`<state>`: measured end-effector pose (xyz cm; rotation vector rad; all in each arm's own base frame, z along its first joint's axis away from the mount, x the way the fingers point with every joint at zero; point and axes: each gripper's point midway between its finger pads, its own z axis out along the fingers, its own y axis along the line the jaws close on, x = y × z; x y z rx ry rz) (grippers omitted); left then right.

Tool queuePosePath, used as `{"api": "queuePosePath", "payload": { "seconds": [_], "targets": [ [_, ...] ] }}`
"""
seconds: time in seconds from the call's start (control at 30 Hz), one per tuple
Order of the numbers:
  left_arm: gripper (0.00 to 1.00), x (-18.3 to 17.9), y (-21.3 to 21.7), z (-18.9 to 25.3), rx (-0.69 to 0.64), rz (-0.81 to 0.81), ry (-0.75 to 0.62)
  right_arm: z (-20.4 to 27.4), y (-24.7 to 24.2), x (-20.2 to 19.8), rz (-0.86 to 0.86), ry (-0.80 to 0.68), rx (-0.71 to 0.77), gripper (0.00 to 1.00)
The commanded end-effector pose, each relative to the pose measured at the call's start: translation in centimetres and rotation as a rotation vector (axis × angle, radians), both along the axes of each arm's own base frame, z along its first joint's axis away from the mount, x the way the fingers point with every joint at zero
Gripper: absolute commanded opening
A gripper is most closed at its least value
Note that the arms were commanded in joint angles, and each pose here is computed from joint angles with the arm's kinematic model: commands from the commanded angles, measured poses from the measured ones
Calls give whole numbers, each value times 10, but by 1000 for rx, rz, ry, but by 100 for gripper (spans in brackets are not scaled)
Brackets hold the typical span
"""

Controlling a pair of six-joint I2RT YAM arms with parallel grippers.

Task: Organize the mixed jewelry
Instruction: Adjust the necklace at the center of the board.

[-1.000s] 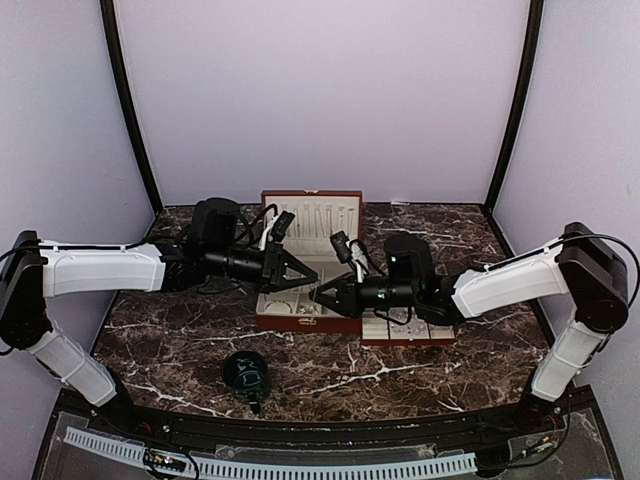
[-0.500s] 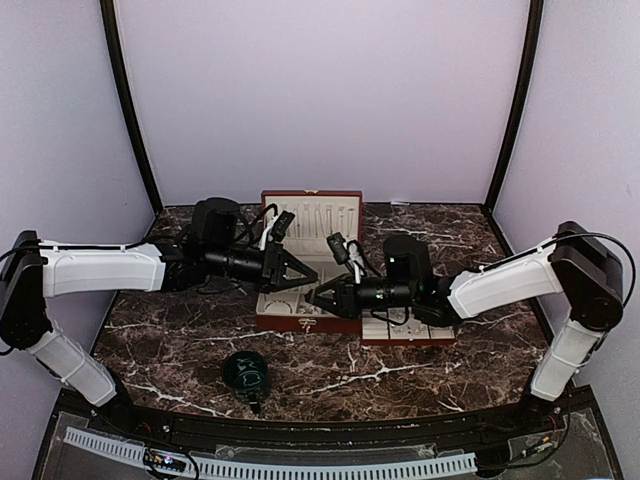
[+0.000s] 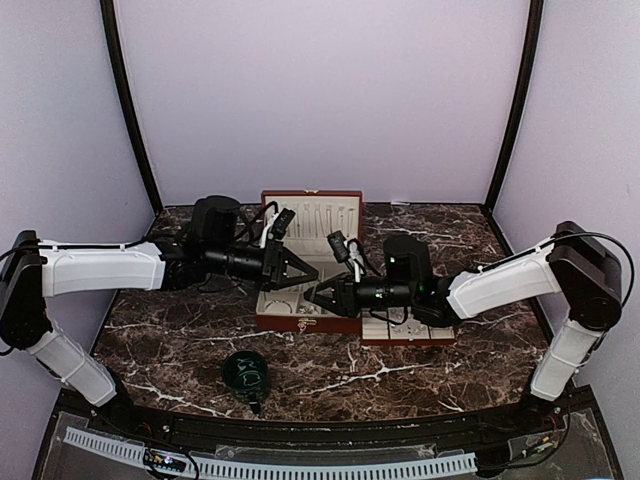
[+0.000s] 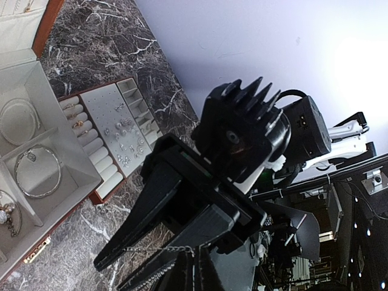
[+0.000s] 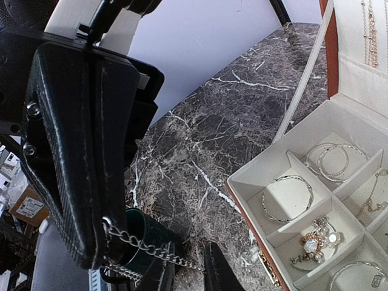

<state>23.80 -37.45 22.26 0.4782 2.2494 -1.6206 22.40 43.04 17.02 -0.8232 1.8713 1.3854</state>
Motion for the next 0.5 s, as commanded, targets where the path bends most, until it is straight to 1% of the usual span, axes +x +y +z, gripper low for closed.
{"api": "queuePosePath", "payload": {
  "seconds": [0.0,0.17,0.47],
  "targets": [
    [0,-4,-1,24,-41,-21,-42,5,4,-2,2,-18,31,17],
    [0,-5,0,27,-46,-21,-46,4,4,-1,2,-15,29,18],
    [0,-6,1,37,-67,-21,-67,-11,8,-3,17,16,18,17]
  ]
}}
